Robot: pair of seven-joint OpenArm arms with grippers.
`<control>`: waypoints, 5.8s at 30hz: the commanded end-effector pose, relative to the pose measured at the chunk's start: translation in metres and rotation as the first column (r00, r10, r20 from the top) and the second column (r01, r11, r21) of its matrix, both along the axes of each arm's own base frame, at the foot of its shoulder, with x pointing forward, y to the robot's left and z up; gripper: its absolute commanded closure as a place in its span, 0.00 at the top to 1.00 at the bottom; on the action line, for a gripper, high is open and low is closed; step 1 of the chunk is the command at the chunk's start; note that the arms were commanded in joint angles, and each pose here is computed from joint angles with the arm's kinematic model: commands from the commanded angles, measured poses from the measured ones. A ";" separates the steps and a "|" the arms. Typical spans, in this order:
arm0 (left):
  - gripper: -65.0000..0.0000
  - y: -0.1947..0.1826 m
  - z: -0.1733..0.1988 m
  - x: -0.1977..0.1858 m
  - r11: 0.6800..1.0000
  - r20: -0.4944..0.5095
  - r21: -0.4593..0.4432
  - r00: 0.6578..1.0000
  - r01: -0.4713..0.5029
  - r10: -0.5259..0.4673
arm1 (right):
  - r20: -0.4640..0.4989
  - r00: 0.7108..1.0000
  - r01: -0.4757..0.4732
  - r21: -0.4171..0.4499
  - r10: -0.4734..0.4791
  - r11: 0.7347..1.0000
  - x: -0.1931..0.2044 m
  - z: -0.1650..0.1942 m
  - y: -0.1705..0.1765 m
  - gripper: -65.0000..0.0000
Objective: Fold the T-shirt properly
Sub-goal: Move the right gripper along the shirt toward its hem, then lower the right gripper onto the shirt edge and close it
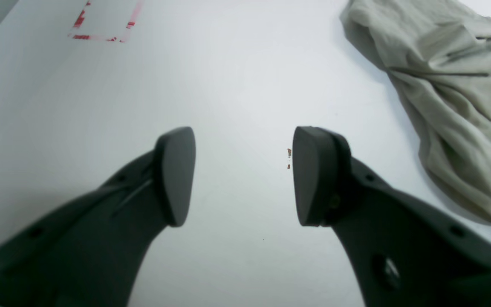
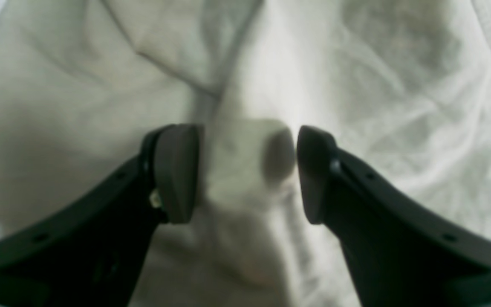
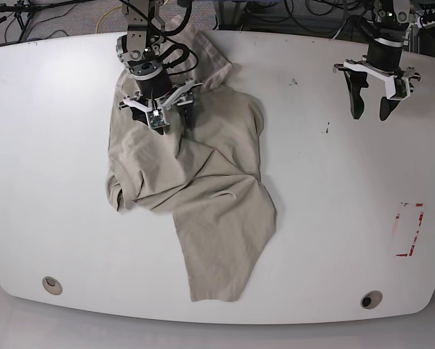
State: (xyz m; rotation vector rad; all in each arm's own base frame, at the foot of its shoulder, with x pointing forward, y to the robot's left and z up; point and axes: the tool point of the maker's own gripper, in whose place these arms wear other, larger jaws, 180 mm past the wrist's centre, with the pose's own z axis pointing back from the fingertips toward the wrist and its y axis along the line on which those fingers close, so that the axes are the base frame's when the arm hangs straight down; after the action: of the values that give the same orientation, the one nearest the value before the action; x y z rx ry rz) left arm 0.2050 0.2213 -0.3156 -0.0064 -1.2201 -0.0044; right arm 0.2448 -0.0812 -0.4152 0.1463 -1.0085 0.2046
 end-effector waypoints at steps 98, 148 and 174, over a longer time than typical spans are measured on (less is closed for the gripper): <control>0.57 -0.041 -0.021 0.018 0.988 -0.044 -0.062 0.989 0.141 -0.144 | 0.134 0.964 -0.209 -0.159 0.231 0.965 0.150 0.060 0.042 0.00; 0.58 -0.124 -0.017 0.026 0.928 -0.016 -0.167 0.940 0.333 -0.340 | 0.289 0.956 0.066 -0.083 -0.039 0.994 0.235 0.123 -0.076 0.66; 0.59 -0.117 -0.018 0.022 0.933 -0.022 -0.167 0.944 0.320 -0.328 | 0.133 0.991 -0.028 -0.039 0.033 0.999 0.210 0.046 -0.044 0.53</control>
State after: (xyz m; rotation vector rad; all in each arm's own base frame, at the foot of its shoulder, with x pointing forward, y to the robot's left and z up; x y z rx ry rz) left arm 0.2255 0.1074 -0.3458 -0.3252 -1.1096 -0.1987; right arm 0.4537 -0.1392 -0.3855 0.0890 -1.0849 0.2427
